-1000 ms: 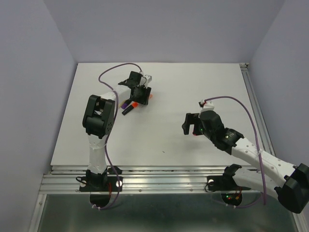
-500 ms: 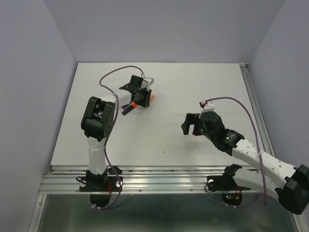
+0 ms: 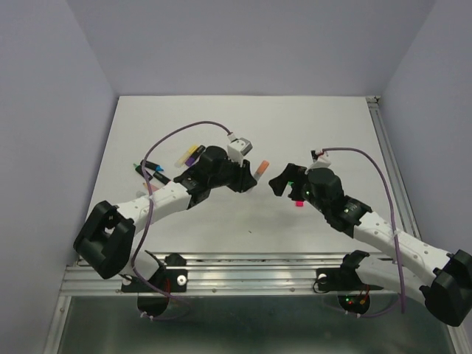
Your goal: Open the pen caps
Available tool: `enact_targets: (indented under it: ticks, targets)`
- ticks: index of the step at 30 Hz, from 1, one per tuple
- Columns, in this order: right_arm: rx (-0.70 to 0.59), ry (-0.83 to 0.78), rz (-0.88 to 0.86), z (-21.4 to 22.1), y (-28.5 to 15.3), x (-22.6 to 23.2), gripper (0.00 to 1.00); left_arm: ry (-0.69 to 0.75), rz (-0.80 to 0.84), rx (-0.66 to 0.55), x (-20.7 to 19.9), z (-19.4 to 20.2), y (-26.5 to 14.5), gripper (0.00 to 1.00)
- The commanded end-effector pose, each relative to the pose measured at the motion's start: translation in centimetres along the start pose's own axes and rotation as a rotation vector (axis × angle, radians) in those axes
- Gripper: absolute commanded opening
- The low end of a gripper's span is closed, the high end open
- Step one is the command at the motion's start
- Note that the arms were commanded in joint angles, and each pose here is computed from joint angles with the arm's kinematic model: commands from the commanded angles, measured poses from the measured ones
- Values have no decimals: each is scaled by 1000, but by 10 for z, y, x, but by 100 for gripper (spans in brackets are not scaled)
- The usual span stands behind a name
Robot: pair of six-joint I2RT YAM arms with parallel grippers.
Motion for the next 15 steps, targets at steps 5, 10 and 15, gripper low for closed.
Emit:
enact_targets:
  ticks: [5, 10, 15]
  targets:
    - [-216, 186, -167, -35, -8, 24, 100, -29, 102, -116, -63, 14, -10, 0]
    - [-225, 211, -205, -34, -9, 25, 100, -34, 147, -132, -83, 16, -19, 0]
    - [-169, 202, -218, -30, -7, 28, 98, -35, 158, -133, -89, 18, -20, 0]
Point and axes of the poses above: each gripper's point midway between its finger pads, its own y axis out along the fingers, its own x axis along the line the jaws close on, z = x × y, the point moved 10 cm from there along -y, back along the fingers, and after that the axes turned 8 degrees about -y, right-handed, at the moved point
